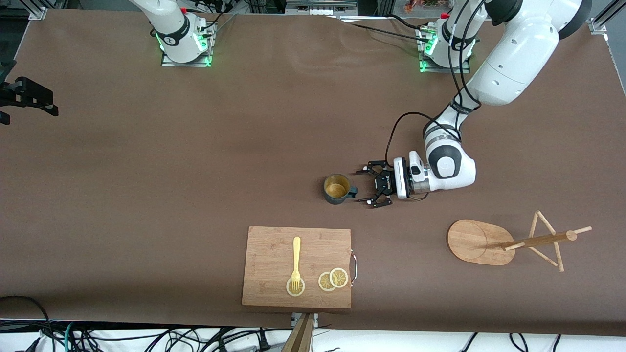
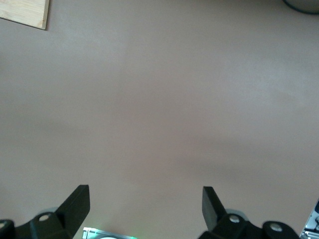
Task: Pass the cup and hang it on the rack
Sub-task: 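Withdraw the right gripper while the left gripper reaches the mug, then grasp the teal mug's rim with the left gripper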
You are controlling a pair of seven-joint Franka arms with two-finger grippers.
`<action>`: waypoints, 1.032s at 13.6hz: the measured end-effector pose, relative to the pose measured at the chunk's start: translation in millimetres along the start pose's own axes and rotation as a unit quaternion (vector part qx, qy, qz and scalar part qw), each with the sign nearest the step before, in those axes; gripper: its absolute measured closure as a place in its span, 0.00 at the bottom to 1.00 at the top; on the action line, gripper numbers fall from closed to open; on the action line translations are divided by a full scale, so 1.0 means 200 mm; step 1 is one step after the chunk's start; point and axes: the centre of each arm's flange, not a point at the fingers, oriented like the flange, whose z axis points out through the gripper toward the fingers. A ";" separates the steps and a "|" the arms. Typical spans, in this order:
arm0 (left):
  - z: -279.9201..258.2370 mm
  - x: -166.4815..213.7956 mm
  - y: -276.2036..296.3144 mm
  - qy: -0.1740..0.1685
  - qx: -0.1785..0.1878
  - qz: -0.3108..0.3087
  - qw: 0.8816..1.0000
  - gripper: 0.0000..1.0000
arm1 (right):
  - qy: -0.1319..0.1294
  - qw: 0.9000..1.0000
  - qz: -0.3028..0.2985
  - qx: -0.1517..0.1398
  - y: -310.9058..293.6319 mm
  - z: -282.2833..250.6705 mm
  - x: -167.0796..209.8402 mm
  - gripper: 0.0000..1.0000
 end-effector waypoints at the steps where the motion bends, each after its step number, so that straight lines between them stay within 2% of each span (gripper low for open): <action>1: 0.01 0.01 -0.01 -0.001 0.002 0.004 1.000 0.00 | -0.008 1.000 0.027 0.002 0.00 0.00 -0.01 0.00; 5: 0.06 0.03 -0.02 -0.002 0.006 0.006 1.000 0.00 | -0.018 0.998 0.065 0.009 0.02 0.01 -0.09 0.00; 6: 0.07 0.03 -0.02 -0.003 0.009 0.004 1.000 0.00 | -0.007 0.997 0.072 0.011 0.05 0.03 -0.13 0.00; 7: 0.08 0.03 -0.01 -0.005 0.010 0.004 1.000 0.00 | 0.020 0.997 0.079 0.011 0.10 0.05 -0.17 0.00; 8: 0.09 0.03 -0.01 -0.005 0.010 0.005 1.000 0.00 | 0.035 0.996 0.082 0.012 0.12 0.07 -0.21 0.00; 9: 0.09 0.03 -0.01 -0.005 0.011 0.005 1.000 0.04 | 0.025 0.996 0.087 0.018 0.13 0.08 -0.26 0.00; 11: 0.08 0.03 -0.01 -0.005 0.012 0.005 1.000 0.30 | -0.003 0.995 0.098 0.034 0.15 0.10 -0.33 0.00; 14: 0.08 0.03 -0.02 0.001 0.022 -0.010 1.000 0.62 | -0.009 0.996 0.085 0.030 0.07 0.10 -0.30 0.00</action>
